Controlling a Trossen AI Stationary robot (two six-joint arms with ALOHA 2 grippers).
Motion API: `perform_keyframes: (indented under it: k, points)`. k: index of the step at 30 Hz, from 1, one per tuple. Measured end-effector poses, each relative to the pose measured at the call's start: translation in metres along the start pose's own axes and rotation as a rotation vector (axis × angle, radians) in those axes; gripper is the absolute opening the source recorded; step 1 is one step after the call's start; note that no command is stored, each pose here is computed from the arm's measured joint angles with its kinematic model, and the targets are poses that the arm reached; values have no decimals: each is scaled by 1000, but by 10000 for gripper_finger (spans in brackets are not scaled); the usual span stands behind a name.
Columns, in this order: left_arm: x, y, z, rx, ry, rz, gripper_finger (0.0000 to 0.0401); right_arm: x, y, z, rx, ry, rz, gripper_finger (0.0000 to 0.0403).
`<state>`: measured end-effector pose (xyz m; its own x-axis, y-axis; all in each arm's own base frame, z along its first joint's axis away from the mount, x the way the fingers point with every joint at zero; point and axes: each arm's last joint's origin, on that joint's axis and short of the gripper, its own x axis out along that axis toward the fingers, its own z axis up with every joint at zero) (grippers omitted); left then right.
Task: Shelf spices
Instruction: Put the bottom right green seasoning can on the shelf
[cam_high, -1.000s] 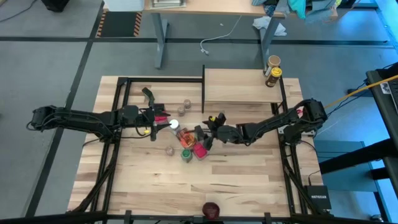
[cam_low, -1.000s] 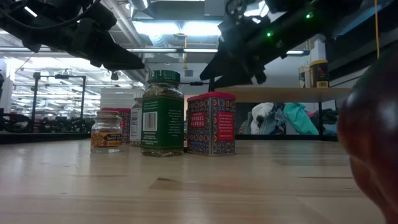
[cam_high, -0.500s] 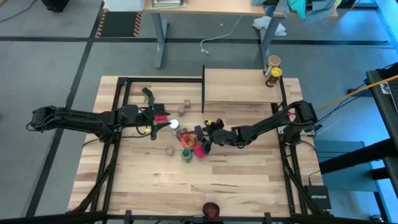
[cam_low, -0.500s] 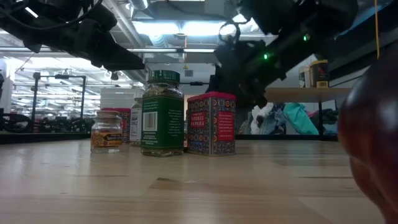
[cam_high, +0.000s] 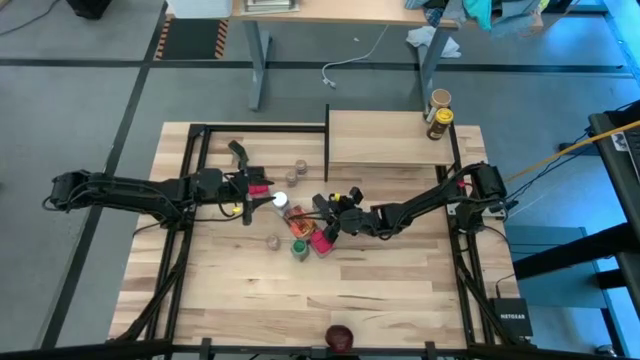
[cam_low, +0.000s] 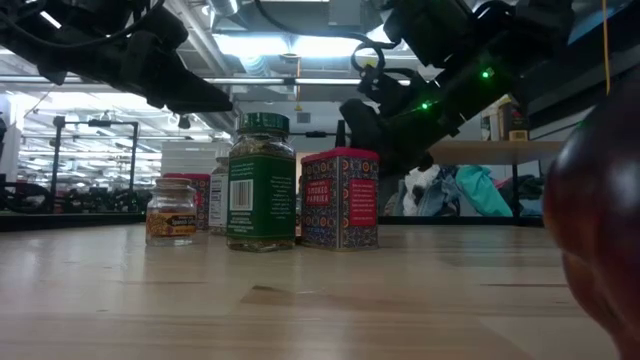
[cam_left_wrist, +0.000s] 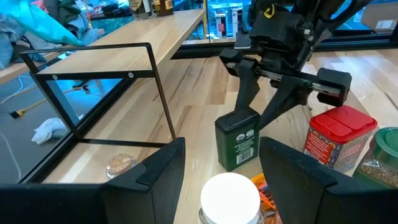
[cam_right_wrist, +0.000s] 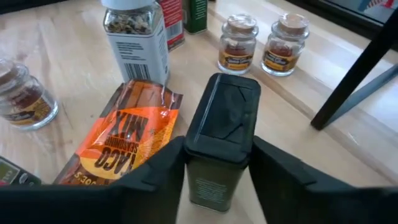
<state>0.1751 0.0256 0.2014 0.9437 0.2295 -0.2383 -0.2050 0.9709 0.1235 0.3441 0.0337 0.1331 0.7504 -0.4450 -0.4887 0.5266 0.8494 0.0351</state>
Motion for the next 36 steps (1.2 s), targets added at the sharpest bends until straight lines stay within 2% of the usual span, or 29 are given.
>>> perform_keyframes:
  k: [4, 11, 14, 20, 25, 27, 31, 36]
  points:
    - [0, 0, 0, -8, 0, 0, 200, 0, 0, 0, -39, -1, 3, 137]
    - [0, 0, 1, -3, -5, 7, 200, 0, 0, 2, -102, -18, 11, 171]
    - [0, 0, 1, -4, -7, 8, 200, 1, -1, 3, -118, -14, 11, 173]
    - [0, 0, 1, -20, -11, 8, 200, 7, -4, 0, -120, 2, 6, 165]
    - [0, 0, 1, -16, -10, 8, 200, 8, -3, -2, -144, -16, -16, 133]
    - [0, 0, 1, -5, -15, 9, 200, 8, -4, -1, -167, -22, -23, 133]
    - [0, 0, 1, -11, -12, 8, 200, 3, -5, 5, -198, -25, -25, 133]
    - [0, 0, 0, -22, -2, 8, 200, -20, -2, 28, -224, -105, -26, 133]
